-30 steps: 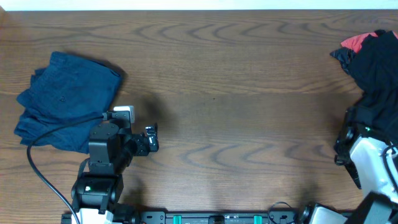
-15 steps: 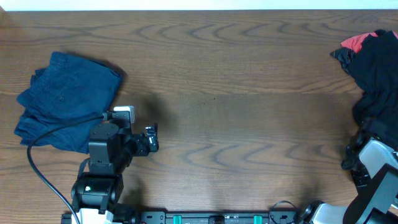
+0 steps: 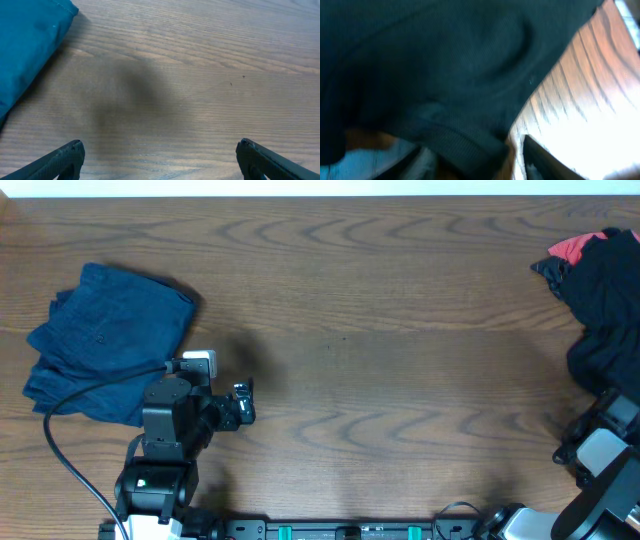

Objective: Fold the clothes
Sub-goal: 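Reach the right gripper into the right clothes pile and grasp the black shirt, then pull the black shirt with the right gripper toward table center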

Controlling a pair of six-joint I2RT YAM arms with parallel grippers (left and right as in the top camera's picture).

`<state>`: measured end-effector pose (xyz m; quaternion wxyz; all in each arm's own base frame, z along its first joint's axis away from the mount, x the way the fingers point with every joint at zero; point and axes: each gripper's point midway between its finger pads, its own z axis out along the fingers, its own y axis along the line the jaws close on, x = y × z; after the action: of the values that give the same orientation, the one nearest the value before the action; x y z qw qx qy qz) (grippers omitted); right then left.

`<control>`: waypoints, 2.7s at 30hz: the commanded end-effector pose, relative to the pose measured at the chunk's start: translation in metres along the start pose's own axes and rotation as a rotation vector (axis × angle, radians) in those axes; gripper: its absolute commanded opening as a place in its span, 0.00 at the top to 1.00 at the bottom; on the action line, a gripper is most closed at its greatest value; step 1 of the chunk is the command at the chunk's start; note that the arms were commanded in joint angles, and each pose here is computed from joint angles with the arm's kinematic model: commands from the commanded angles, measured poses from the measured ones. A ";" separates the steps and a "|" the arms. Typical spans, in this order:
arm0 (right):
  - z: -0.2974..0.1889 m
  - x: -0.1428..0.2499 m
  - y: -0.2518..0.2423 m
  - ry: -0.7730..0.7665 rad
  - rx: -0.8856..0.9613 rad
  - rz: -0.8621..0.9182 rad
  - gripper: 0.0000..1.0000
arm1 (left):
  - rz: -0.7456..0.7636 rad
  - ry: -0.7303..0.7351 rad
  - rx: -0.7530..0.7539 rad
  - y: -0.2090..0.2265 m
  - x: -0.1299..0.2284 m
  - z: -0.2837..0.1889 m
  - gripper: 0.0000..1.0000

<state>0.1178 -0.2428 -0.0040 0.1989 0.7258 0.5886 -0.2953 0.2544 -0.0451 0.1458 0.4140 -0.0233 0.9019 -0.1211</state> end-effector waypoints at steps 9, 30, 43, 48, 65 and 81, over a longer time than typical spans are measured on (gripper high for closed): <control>0.006 0.018 -0.005 0.078 -0.025 -0.112 0.99 | -0.010 -0.019 0.002 -0.001 -0.007 -0.003 0.02; -0.334 -0.134 0.104 -0.045 -1.197 -0.396 0.99 | -0.010 -0.021 0.002 -0.001 -0.008 -0.003 0.02; -0.419 0.021 0.096 0.358 -1.505 -0.864 0.99 | -0.010 -0.022 0.003 -0.001 -0.008 -0.003 0.02; -0.416 0.104 0.103 0.485 -1.477 -1.094 0.99 | -0.010 -0.022 0.003 -0.001 -0.008 -0.003 0.02; -0.466 0.337 0.119 0.471 -1.718 -1.513 0.87 | -0.009 -0.027 0.004 -0.001 -0.009 -0.003 0.02; -0.391 0.069 0.157 0.072 -1.334 -1.014 0.01 | -0.162 -0.049 0.148 -0.026 -0.029 0.017 0.02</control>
<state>0.3669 0.0592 0.2240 0.4027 0.0790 0.9029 0.1277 0.2793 -0.0532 0.1645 0.4519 -0.0513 0.8756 -0.1629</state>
